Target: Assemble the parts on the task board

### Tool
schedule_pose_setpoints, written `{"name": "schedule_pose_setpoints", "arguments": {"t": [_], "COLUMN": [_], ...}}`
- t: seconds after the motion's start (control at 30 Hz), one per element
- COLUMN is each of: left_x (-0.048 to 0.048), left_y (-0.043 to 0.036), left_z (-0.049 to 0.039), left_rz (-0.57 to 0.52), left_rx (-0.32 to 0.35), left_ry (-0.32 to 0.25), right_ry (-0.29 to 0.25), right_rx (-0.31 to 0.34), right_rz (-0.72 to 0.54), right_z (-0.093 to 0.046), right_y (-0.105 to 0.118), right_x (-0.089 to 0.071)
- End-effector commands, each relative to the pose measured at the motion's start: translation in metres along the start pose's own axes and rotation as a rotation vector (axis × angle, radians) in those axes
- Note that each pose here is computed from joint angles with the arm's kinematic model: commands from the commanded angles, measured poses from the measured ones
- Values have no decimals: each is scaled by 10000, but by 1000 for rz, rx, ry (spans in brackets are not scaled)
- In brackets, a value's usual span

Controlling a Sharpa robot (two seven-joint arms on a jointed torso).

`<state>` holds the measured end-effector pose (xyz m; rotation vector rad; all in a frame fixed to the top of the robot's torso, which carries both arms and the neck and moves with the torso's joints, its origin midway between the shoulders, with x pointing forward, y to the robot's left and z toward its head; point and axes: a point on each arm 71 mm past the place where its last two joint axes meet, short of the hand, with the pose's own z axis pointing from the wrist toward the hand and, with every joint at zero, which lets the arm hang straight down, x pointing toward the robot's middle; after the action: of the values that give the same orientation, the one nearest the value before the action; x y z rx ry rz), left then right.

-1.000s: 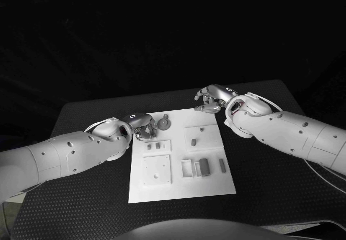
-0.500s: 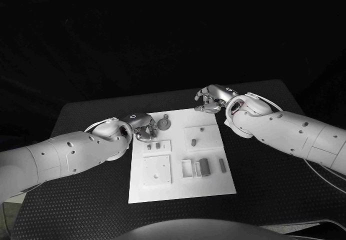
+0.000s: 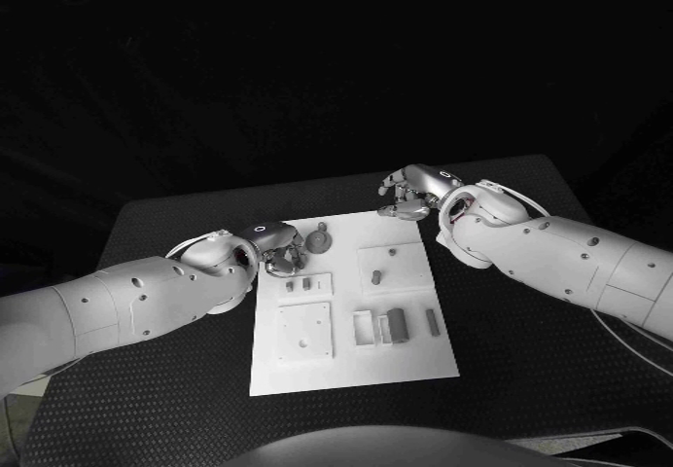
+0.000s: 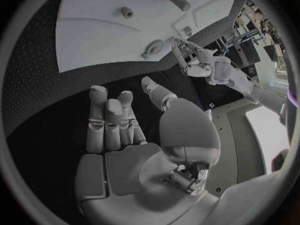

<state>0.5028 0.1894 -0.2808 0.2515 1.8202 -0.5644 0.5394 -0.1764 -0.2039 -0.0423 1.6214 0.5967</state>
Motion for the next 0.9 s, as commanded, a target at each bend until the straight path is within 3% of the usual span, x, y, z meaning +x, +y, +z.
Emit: {"name": "schedule_pose_setpoints", "arguments": {"t": [0.03,0.37,0.9], "left_x": [60,82,57], "left_y": [-37,8,31], "left_z": [2,9,1], "left_rz": [-2,3,-8], "left_rx": [13,-24,-33], "left_ry": [40,71,37], "right_ry": [5,2,-3], "right_rx": [-5,-3,-2], "right_rz": [0,0,0], "right_z": [0,-2,-3], "right_y": [6,0,-6], "right_x": [5,1,-3]}}
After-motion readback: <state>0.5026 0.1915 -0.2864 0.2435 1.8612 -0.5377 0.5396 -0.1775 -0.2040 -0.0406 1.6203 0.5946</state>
